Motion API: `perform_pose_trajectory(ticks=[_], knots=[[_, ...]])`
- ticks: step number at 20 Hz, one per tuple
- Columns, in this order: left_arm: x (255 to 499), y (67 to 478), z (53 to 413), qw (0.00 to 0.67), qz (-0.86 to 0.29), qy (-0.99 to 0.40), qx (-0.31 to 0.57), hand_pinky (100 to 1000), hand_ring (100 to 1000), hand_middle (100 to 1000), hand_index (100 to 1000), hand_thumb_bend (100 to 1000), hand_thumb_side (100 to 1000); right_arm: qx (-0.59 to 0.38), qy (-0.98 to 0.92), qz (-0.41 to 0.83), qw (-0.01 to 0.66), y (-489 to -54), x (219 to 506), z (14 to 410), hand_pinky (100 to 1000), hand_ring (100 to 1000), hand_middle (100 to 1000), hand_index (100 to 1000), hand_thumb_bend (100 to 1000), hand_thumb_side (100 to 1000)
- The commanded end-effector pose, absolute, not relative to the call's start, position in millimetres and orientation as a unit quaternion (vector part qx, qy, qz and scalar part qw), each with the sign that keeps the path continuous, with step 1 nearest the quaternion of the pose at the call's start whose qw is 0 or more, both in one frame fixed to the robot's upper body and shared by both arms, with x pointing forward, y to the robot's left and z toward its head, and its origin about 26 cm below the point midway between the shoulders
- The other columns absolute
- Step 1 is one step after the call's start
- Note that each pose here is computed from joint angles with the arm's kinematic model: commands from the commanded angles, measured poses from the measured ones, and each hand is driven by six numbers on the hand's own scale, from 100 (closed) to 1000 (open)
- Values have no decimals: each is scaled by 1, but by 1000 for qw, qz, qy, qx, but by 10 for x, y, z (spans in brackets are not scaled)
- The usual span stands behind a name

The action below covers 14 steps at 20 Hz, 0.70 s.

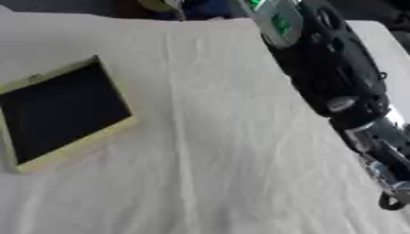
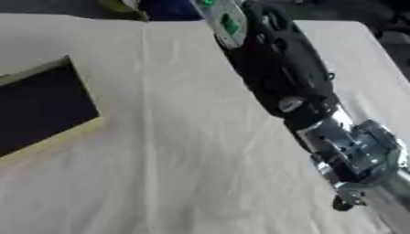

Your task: Pick up objects on the table and place them in the box.

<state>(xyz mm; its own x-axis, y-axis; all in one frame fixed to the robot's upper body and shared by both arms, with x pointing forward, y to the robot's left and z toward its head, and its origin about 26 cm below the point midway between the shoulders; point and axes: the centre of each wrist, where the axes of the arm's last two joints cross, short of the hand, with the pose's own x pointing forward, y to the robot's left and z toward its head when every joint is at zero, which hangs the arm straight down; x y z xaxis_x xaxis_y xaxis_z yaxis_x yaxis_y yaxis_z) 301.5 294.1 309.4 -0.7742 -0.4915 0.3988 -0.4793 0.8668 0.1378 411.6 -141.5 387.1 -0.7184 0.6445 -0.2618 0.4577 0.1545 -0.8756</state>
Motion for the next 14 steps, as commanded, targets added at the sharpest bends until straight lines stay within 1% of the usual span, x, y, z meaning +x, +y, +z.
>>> perform_pose_trajectory(ticks=[1,3,6,14], knots=[[2964,2973,3180,199,-10,-943,265,836,752,653,802,220,632,-340,-758,555,38,-1307,3825,4034,610,502,393,500,301,100],[2962,2981,3185,198,-6,-943,266,836,753,654,802,224,628,-317,-759,568,24,-1209,3718,4036,612,502,394,500,289,100],[2957,2995,3198,194,-2,-944,267,836,754,655,802,230,621,-288,-761,581,20,-1085,3644,4017,615,502,395,503,271,100],[2938,3029,3268,175,5,-947,269,837,755,658,803,249,598,-237,-746,622,25,-782,3714,3809,619,505,399,507,241,100]])
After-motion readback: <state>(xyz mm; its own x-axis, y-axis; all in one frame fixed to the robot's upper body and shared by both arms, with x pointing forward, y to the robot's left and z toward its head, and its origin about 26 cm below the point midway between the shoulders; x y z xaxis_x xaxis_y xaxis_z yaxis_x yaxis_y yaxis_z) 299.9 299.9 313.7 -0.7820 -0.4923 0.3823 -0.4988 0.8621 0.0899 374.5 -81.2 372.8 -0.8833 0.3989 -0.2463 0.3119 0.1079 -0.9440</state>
